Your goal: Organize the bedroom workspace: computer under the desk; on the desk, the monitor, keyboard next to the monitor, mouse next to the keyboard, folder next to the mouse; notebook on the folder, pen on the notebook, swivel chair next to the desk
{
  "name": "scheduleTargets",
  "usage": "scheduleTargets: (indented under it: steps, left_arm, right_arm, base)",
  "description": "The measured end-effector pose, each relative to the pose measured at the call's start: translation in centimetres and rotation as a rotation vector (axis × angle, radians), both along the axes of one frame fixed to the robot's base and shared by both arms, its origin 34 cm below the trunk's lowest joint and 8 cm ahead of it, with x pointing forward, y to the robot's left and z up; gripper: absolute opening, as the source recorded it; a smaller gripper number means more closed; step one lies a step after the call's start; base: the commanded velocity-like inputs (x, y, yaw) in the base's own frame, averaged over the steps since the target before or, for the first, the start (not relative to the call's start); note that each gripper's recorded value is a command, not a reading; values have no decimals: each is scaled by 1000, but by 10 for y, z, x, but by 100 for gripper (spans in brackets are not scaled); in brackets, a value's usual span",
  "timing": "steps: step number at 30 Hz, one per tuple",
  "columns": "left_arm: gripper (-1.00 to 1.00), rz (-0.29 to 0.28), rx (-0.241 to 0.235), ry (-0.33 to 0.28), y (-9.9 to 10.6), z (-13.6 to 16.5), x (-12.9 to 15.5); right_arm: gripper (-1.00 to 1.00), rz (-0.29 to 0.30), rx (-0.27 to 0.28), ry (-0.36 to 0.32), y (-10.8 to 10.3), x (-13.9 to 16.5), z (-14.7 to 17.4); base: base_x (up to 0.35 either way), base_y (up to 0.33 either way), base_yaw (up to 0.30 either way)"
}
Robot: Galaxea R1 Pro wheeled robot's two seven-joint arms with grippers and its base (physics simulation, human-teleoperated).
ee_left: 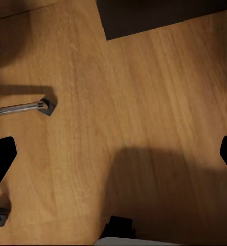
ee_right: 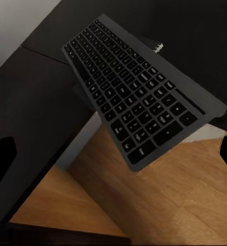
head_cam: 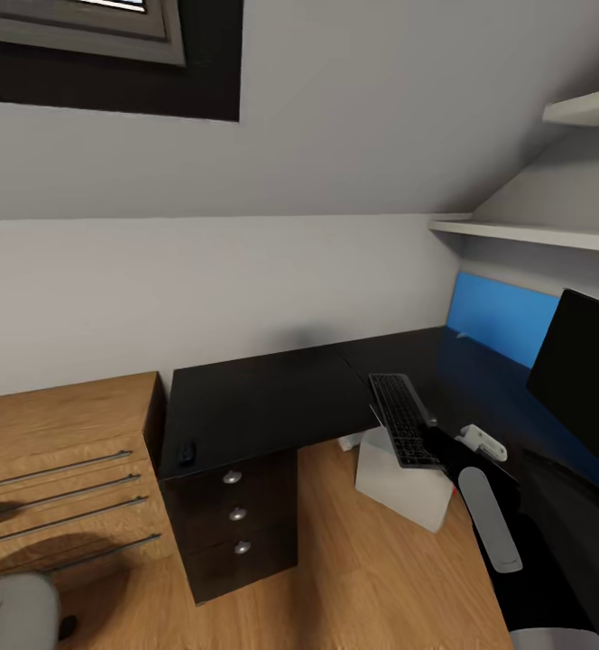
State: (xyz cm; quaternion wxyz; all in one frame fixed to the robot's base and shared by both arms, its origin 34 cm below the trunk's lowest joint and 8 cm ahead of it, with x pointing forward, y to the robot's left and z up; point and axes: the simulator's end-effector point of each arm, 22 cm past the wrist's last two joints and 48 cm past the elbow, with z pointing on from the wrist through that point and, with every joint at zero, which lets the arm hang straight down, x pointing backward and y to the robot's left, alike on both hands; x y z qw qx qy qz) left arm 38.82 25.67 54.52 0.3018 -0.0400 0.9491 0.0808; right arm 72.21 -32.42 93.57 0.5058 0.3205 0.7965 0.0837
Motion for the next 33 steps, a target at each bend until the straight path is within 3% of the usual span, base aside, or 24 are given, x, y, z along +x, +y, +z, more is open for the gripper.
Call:
scheduleTargets:
  steps: [5, 6, 9, 20, 27, 33]
  left_arm:
    - [100, 0, 0, 0, 0, 0, 0]
    - [100, 0, 0, -1, 0, 0, 0]
    - [100, -1, -1, -2, -1, 0, 0]
    - [100, 2, 0, -2, -2, -2, 1]
    - [100, 55, -4, -2, 8, -13, 0]
    - [100, 62, -15, -19, 5, -19, 7]
  right_arm:
    - [100, 0, 0, 3, 0, 0, -1]
    - [100, 6, 19, 53, 1, -3, -26]
    - [100, 11, 35, 65, 4, -4, -34]
    - [100, 52, 237, 87, 29, -4, -64]
    - [100, 3, 312, 96, 14, -8, -86]
    - [100, -11, 370, 78, 11, -7, -94]
  base:
    - [-235, 69, 0]
    - [-9, 2, 0]
    - [-6, 1, 0]
    - [-1, 0, 0]
    - [0, 0, 0]
    - [0, 0, 0]
